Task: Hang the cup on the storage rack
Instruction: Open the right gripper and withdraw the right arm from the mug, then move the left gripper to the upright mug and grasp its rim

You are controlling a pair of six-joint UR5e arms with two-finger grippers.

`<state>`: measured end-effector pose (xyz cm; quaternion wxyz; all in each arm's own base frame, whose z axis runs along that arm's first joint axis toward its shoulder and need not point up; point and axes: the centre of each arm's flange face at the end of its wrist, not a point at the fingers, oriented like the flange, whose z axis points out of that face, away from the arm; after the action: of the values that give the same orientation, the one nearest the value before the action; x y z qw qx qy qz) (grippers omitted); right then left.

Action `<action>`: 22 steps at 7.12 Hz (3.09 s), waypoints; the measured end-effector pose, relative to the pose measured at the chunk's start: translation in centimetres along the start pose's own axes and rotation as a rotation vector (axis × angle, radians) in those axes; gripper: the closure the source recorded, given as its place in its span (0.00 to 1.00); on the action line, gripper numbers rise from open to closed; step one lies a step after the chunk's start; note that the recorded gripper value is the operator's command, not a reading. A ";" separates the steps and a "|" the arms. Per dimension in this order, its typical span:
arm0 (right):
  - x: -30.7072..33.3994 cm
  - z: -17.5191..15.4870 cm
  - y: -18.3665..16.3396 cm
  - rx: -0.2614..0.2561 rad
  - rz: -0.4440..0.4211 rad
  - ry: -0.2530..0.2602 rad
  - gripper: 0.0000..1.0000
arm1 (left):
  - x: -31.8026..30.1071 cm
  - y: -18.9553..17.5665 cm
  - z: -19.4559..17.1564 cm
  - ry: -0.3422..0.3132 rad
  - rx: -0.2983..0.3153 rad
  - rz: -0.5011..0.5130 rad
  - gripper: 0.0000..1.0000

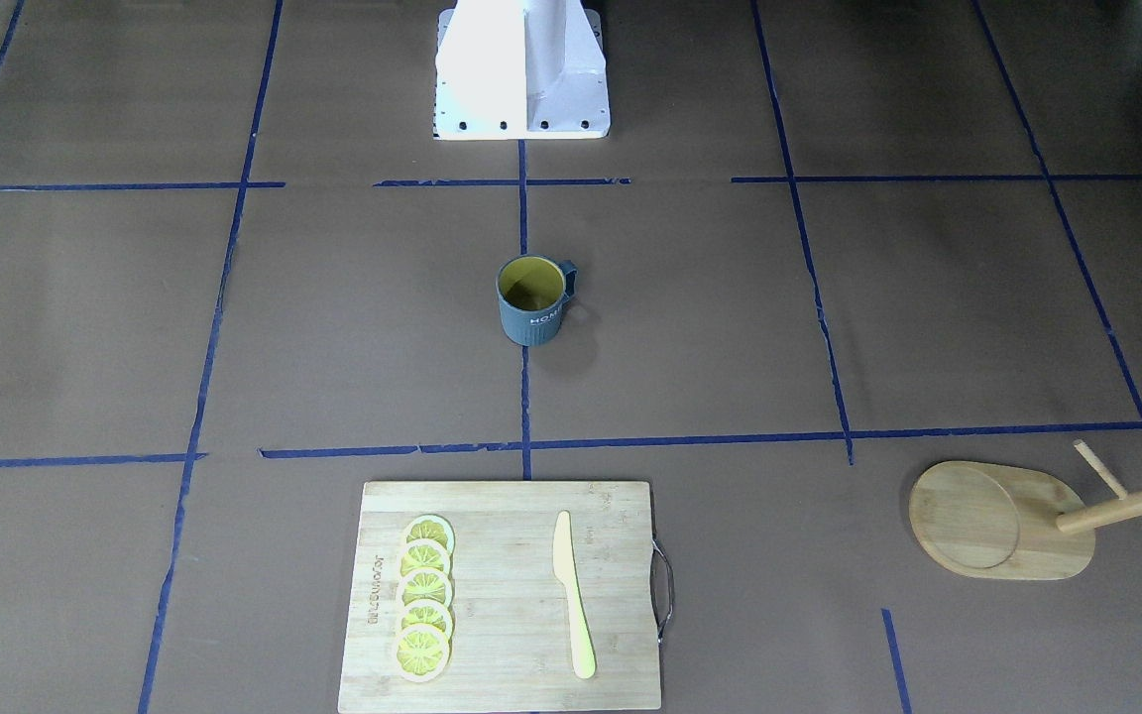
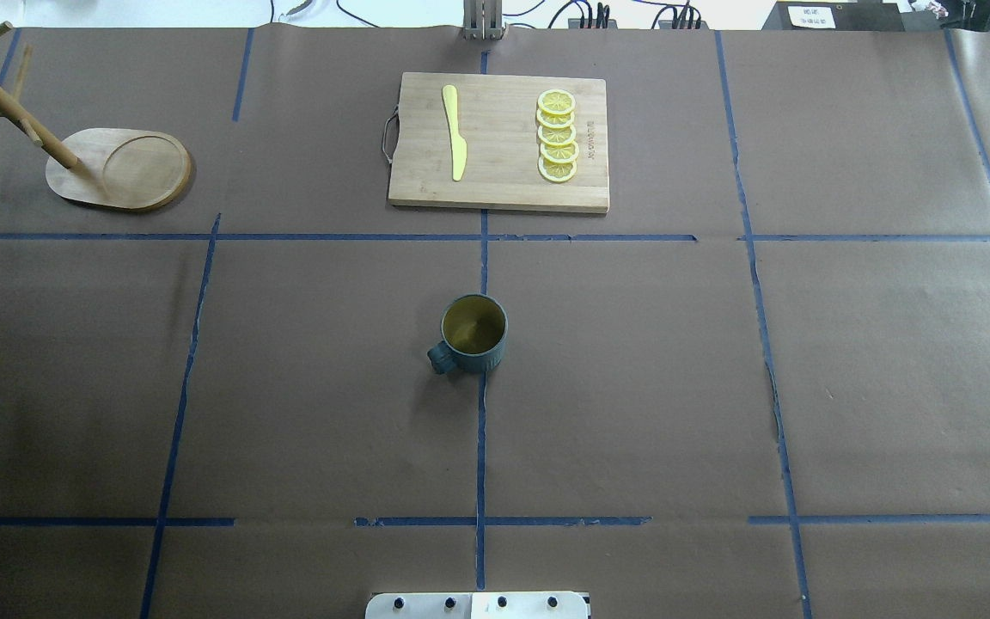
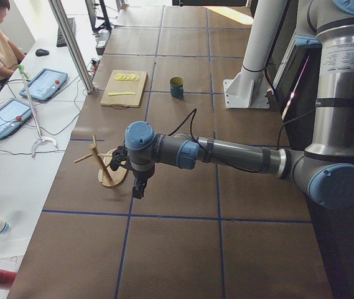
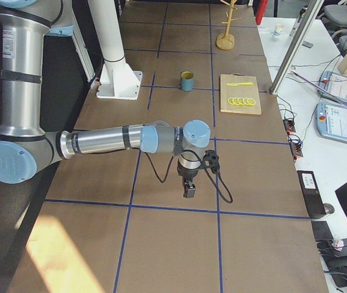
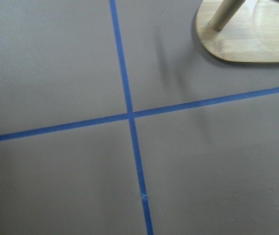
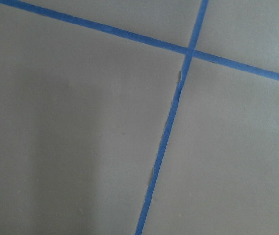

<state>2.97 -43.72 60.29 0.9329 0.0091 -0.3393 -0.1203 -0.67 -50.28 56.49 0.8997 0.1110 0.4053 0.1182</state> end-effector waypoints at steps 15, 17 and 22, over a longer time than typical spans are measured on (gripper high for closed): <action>0.5 -0.2 1.0 0.011 0.029 0.004 0.00 | 58.2 0.3 21.3 0.346 0.651 0.688 0.00; 0.6 -0.2 1.0 0.011 0.029 0.004 0.00 | 60.2 0.8 23.2 0.306 0.667 0.671 0.01; 0.6 -0.1 1.0 0.010 0.029 0.005 0.00 | 62.0 0.9 26.2 0.269 0.653 0.666 0.09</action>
<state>3.70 -42.93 60.64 0.9354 0.0093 -0.3375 -0.1048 58.92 -33.33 30.11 0.6709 0.4949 0.4763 0.2797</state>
